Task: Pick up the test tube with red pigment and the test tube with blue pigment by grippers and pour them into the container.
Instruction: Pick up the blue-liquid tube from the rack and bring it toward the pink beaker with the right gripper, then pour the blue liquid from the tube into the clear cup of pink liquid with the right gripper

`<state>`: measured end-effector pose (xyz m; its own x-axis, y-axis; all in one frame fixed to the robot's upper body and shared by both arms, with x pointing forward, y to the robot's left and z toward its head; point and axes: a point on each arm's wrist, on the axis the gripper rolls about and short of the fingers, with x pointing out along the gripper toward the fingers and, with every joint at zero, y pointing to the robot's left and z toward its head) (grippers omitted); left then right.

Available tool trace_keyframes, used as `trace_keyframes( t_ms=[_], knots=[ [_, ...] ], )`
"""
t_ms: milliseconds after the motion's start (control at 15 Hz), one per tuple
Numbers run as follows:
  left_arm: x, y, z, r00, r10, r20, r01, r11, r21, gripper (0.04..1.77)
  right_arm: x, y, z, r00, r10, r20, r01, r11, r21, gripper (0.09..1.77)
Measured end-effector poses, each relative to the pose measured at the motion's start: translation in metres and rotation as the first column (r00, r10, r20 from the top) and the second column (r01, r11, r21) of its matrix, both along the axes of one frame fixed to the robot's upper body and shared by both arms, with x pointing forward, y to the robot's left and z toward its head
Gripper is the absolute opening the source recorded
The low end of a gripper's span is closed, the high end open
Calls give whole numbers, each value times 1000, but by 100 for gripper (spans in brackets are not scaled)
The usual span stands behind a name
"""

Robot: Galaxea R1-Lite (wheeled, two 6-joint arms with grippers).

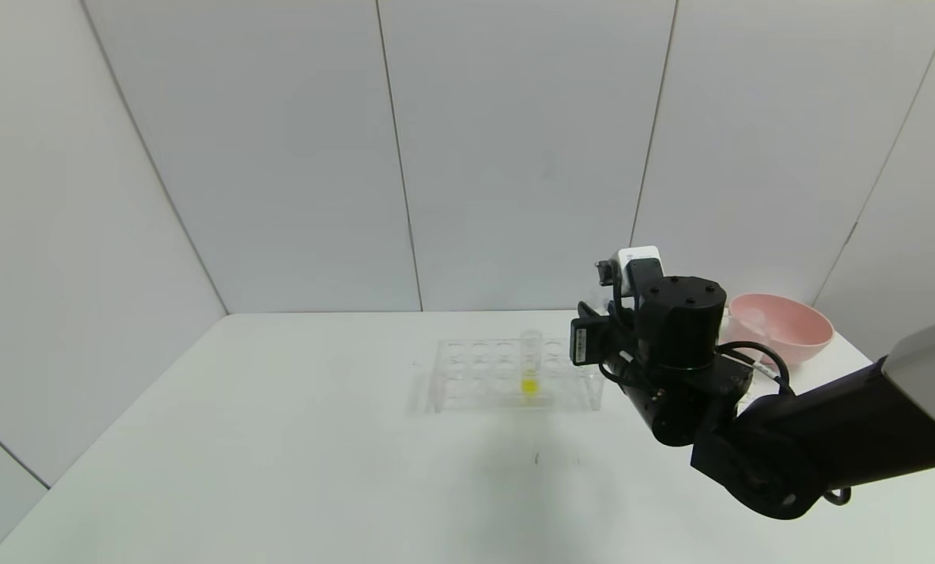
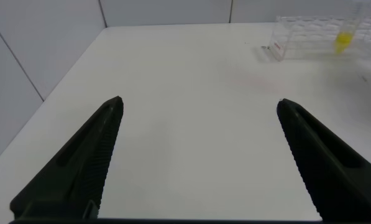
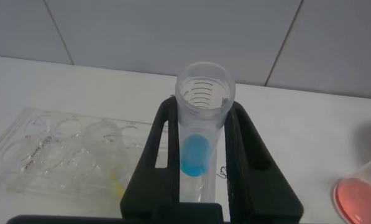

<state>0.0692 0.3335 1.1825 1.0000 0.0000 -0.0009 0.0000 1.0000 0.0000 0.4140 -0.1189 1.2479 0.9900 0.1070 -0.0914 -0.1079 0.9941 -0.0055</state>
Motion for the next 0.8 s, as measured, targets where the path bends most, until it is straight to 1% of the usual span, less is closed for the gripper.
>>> trace_keyframes(
  t_ms=[133, 333, 533, 667, 733, 800],
  knots=[
    [0, 0, 0, 1000, 0, 0, 0, 1000, 0, 176, -1, -2, 2, 1000, 9, -2, -9, 1000, -1, 49],
    [0, 0, 0, 1000, 0, 0, 0, 1000, 0, 176, -5, -17, 12, 996, 90, -19, -90, 995, -30, 49],
    [0, 0, 0, 1000, 0, 0, 0, 1000, 0, 176, -7, -57, 28, 985, 161, -69, -165, 985, -58, 49],
    [0, 0, 0, 1000, 0, 0, 0, 1000, 0, 176, -11, -99, 38, 964, 237, -120, -247, 966, -72, 49],
    [0, 0, 0, 1000, 0, 0, 0, 1000, 0, 176, -14, -121, 42, 949, 281, -145, -294, 953, -75, 49],
    [0, 0, 0, 1000, 0, 0, 0, 1000, 0, 176, -18, -146, 47, 929, 330, -168, -345, 936, -73, 49]
  ],
)
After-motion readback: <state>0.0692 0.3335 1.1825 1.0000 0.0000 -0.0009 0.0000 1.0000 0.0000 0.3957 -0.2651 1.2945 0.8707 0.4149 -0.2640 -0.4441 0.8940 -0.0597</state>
